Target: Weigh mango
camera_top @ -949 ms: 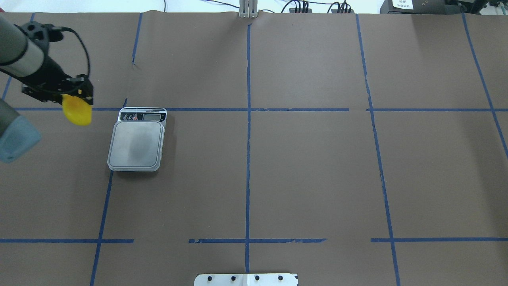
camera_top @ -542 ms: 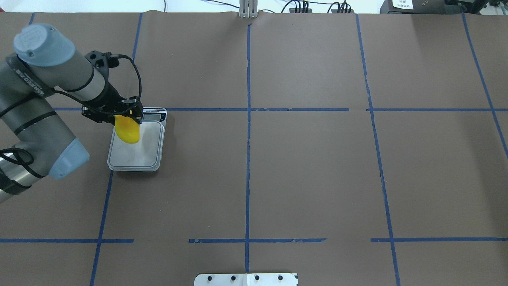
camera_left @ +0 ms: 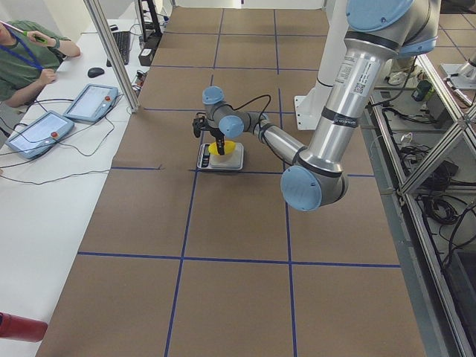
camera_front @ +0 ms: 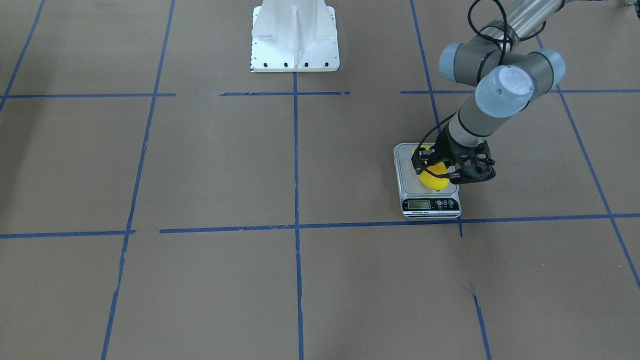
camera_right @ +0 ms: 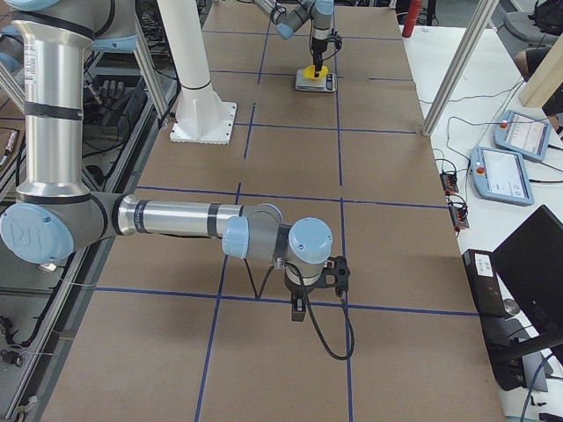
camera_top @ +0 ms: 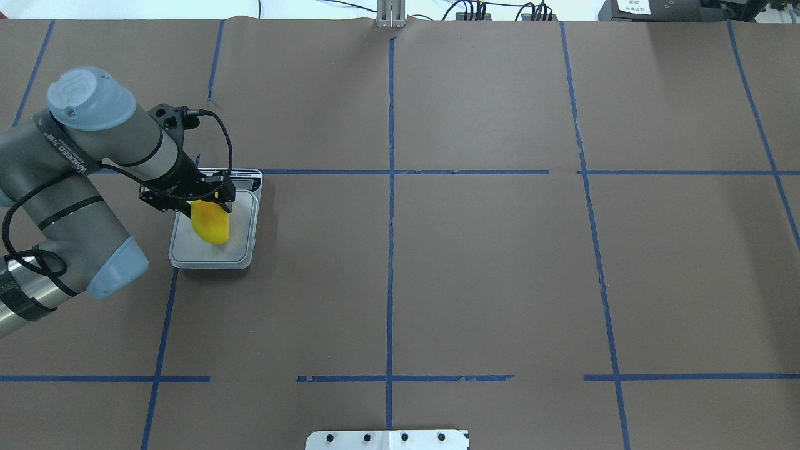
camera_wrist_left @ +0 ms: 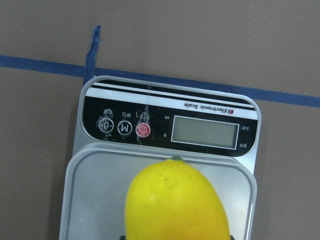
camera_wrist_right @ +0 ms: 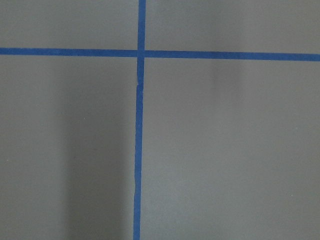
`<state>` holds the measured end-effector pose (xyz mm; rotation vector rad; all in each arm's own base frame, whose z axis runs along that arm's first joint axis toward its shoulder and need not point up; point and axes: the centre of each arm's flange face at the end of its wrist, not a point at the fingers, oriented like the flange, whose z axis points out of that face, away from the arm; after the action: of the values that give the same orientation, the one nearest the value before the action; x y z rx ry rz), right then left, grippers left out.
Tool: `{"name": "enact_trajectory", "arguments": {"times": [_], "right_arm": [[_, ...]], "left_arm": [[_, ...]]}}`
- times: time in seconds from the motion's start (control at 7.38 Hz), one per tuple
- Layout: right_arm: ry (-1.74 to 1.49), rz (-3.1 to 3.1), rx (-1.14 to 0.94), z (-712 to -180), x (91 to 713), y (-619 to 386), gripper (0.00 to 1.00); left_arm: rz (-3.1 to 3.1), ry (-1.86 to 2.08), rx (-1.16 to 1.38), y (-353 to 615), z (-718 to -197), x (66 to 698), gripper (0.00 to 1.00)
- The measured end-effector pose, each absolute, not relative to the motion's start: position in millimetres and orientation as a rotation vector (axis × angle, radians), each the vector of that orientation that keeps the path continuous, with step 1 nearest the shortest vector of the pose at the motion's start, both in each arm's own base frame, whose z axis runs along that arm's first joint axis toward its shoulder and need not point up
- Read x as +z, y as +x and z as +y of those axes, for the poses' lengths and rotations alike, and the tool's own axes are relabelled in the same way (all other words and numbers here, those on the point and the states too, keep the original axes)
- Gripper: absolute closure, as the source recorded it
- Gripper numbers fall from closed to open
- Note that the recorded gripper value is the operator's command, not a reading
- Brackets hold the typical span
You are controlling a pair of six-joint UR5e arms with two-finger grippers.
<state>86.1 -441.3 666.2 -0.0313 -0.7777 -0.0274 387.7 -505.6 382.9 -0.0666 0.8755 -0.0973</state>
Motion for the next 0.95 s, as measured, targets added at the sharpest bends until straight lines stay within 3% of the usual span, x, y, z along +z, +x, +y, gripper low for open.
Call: {"name": "enact_trajectory", "arguments": {"times": [0.27, 0.68, 0.95], "right_arm": [[-0.031, -0.778, -0.028, -441.3, 666.2, 86.1, 0.0], [-0.031, -0.778, -0.028, -441.3, 666.2, 86.1, 0.0], [-0.031, -0.778, -0.028, -441.2, 666.3, 86.1, 0.0]], "left_arm": [[0.907, -0.028, -0.111, 355.8, -502.2, 366.6, 0.0], [0.843, 0.106, -0.151, 201.3, -529.5, 347.9, 0.0], [0.741, 0.159, -0.044, 106.5, -544.6, 389.3, 0.0]]}}
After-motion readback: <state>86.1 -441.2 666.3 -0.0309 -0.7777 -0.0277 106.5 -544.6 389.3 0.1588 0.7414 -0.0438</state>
